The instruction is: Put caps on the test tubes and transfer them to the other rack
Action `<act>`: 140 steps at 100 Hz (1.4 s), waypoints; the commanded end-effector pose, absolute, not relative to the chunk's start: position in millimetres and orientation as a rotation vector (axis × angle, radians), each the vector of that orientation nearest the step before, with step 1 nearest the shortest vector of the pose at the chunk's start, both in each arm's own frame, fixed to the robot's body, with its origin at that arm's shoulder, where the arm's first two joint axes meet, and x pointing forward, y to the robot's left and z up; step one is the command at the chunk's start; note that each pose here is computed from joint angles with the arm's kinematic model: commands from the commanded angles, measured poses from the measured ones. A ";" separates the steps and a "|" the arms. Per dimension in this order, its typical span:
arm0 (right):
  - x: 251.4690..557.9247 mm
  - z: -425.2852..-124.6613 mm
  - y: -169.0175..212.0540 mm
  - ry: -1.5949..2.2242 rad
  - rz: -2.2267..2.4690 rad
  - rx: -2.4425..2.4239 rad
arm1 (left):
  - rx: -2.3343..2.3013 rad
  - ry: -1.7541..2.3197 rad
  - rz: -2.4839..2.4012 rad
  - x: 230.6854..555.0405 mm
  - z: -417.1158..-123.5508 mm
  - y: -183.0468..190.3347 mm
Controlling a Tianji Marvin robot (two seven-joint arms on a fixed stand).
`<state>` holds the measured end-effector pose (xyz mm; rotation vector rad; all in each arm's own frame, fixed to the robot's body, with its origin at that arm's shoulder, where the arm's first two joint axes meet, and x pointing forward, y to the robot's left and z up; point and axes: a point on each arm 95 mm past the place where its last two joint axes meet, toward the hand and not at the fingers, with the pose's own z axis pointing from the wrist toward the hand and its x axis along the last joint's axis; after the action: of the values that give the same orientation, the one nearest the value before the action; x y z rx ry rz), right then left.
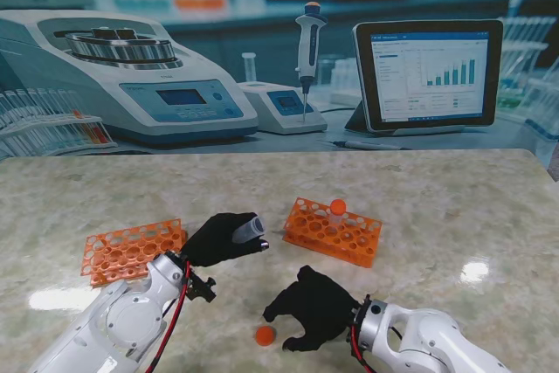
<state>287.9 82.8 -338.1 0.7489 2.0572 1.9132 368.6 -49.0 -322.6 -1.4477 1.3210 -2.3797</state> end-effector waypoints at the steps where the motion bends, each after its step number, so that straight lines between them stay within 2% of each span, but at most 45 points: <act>1: 287.6 -341.7 87.0 2.082 1.901 0.746 | -1.442 1.329 -2.386 366.6 -321.2 -50.1; 82: 286.5 -370.4 125.5 2.263 1.908 0.671 | -1.401 1.346 -2.388 359.2 -316.8 -44.2; 140: 292.5 -370.8 129.6 2.280 1.837 0.577 | -1.378 1.344 -2.378 356.3 -314.8 -41.8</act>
<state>293.3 129.9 -370.5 0.5754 2.2748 1.8516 358.0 -41.1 -316.3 -1.3847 1.3415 -2.3735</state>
